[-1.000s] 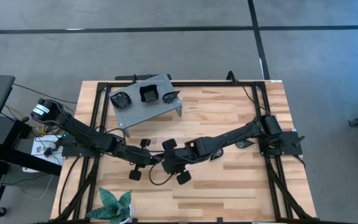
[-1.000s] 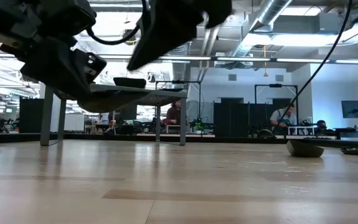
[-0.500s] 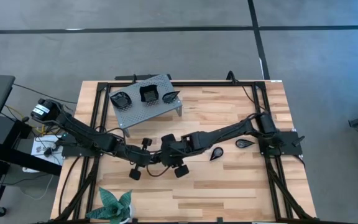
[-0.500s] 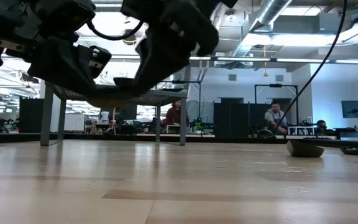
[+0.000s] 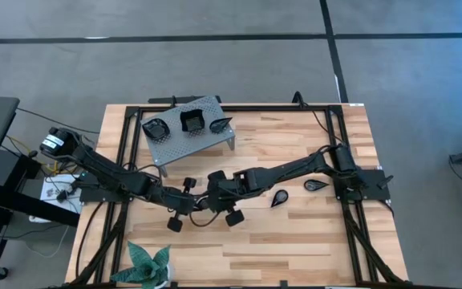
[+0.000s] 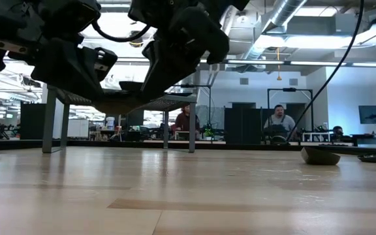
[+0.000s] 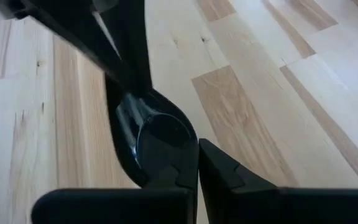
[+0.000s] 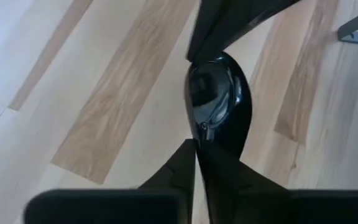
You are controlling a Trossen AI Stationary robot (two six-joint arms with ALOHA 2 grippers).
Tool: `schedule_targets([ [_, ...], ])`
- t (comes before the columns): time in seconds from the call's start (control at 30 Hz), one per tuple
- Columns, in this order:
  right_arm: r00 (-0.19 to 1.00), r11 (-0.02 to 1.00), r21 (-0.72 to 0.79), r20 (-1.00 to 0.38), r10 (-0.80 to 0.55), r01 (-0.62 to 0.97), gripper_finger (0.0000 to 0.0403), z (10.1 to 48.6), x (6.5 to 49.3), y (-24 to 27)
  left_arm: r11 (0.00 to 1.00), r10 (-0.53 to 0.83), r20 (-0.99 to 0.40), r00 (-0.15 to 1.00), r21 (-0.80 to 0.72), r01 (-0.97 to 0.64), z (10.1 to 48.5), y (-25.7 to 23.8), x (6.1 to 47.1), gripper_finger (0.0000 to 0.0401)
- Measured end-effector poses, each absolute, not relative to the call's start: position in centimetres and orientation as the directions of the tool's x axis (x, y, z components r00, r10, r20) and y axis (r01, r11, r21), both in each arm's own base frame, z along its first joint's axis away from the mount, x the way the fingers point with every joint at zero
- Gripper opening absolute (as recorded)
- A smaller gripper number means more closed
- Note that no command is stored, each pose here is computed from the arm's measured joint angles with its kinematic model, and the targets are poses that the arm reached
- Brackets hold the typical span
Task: Pick & Place Mini shaped plates
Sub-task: Stack the black drop-shaped plate on top of the black drop-shaped plate on the shelf
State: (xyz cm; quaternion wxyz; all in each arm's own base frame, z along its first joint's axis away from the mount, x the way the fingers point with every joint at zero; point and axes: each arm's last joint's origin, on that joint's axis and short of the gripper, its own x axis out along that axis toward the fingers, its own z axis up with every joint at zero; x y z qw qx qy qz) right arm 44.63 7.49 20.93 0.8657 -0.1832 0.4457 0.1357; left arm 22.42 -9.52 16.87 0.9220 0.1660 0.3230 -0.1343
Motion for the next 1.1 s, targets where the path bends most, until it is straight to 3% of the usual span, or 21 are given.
schedule_targets([
  [0.1, 0.561, 0.895, -0.193, -0.825, 0.073, -0.402, 0.0005, 20.9, 44.6, 7.5, 0.914, -0.128, -0.641, 0.757, 0.219, 0.341, 16.8, -9.3, 22.5, 0.0016],
  [0.3, 0.553, 0.896, -0.193, -0.831, 0.067, -0.399, 0.0011, 20.8, 44.5, 7.4, 0.922, -0.116, -0.637, 0.762, 0.216, 0.321, 16.9, -9.0, 22.7, 0.0048],
  [0.5, 0.468, 0.899, -0.157, -0.882, 0.059, -0.410, 0.0003, 20.3, 43.6, 8.0, 0.928, -0.099, -0.615, 0.782, 0.226, 0.296, 17.1, -9.1, 22.8, 0.0085],
  [0.67, 0.389, 0.907, -0.130, -0.920, 0.040, -0.401, 0.0008, 20.0, 42.6, 9.1, 0.938, 0.006, -0.568, 0.823, 0.289, 0.193, 17.8, -8.7, 22.7, 0.0090],
  [0.77, 0.330, 0.892, -0.219, -0.940, -0.084, -0.396, 0.0005, 21.0, 41.8, 9.6, 0.942, 0.057, -0.517, 0.854, 0.312, 0.126, 18.8, -8.4, 22.4, 0.0088],
  [0.9, 0.261, 0.822, -0.426, -0.901, -0.348, -0.376, 0.0002, 23.3, 40.9, 9.0, 0.950, 0.058, -0.450, 0.891, 0.298, 0.089, 20.6, -8.0, 21.7, 0.0083],
  [1.03, 0.242, 0.614, -0.667, -0.735, -0.633, -0.421, 0.0005, 26.0, 40.8, 6.7, 0.959, 0.043, -0.387, 0.921, 0.274, 0.070, 22.3, -7.7, 20.9, 0.0081],
  [1.1, 0.229, 0.508, -0.689, -0.683, -0.694, -0.516, 0.0004, 26.6, 41.0, 5.3, 0.962, 0.039, -0.361, 0.932, 0.264, 0.062, 22.9, -7.5, 20.5, 0.0081],
])
